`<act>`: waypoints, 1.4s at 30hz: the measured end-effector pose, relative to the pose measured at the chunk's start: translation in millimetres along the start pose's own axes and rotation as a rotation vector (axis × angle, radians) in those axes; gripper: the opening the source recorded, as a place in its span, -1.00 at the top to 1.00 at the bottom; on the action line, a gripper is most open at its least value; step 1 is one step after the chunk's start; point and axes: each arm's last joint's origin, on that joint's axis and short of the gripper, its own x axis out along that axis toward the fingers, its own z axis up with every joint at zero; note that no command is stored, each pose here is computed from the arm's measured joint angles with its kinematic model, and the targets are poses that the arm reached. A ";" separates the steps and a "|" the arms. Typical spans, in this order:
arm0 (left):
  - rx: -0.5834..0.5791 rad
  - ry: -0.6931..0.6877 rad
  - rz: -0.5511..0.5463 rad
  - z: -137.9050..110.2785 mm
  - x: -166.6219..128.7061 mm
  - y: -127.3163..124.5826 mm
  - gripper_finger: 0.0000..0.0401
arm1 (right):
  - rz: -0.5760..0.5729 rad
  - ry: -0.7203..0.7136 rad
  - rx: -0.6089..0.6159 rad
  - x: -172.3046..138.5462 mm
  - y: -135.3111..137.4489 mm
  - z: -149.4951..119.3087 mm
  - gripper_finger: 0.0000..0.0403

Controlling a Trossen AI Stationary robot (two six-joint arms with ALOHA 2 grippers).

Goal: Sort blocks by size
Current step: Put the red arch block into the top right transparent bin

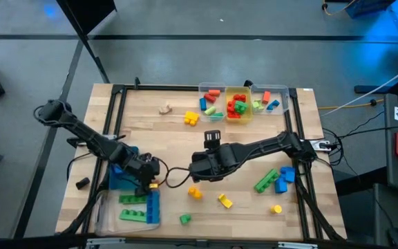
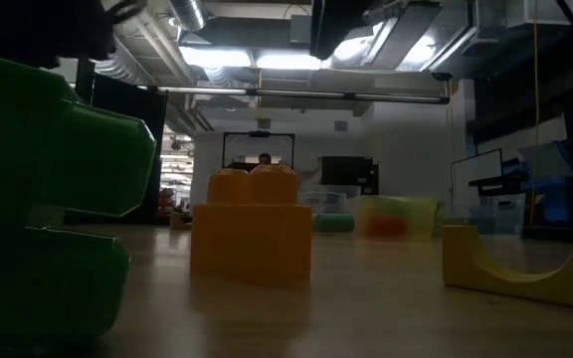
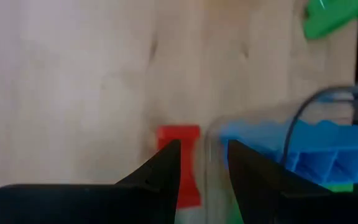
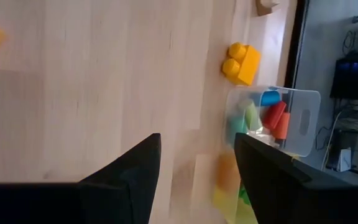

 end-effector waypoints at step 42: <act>0.120 0.103 0.093 -6.0 45.7 -6.2 -0.26 | 0.015 -0.118 0.050 -48.9 -34.3 -22.4 -0.03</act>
